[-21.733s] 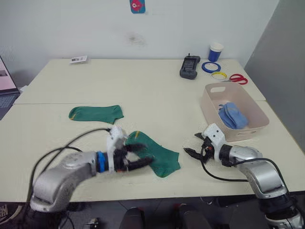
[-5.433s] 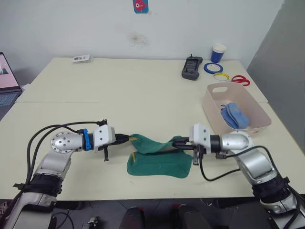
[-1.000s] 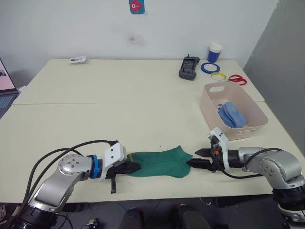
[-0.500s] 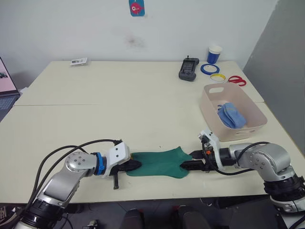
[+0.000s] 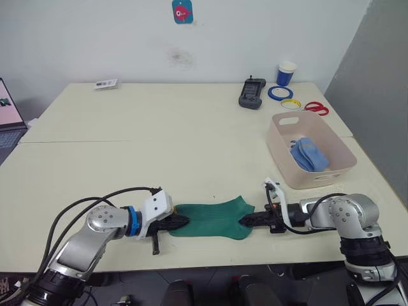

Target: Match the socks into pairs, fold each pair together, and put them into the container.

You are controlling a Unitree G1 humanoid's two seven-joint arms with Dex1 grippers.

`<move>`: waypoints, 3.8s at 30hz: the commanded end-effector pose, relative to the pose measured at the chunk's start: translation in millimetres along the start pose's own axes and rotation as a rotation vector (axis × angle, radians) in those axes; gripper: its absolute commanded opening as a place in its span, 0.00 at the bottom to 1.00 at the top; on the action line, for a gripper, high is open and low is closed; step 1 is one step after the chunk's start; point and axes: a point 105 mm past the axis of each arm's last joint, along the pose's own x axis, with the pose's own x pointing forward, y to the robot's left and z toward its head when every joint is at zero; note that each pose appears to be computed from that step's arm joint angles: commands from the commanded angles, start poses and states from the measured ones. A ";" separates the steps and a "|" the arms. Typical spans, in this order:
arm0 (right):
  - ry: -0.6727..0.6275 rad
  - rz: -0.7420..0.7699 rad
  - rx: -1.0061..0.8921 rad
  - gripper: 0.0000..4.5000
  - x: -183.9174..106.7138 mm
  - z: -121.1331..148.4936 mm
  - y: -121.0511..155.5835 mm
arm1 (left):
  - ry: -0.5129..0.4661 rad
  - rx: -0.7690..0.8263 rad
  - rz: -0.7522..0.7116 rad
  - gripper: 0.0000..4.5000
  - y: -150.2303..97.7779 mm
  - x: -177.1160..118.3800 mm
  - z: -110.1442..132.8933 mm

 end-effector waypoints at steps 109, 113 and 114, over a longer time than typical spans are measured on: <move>-0.020 0.063 -0.146 0.78 27.2 17.1 31.2 | 0.098 -0.008 -0.011 0.00 6.9 10.3 -9.7; -0.011 0.111 -0.007 0.99 39.2 16.0 31.5 | 0.094 -0.007 -0.014 0.00 7.2 11.6 -7.9; -0.020 0.134 0.020 0.99 43.5 17.7 33.7 | 0.094 -0.006 -0.013 0.00 7.6 11.5 -7.7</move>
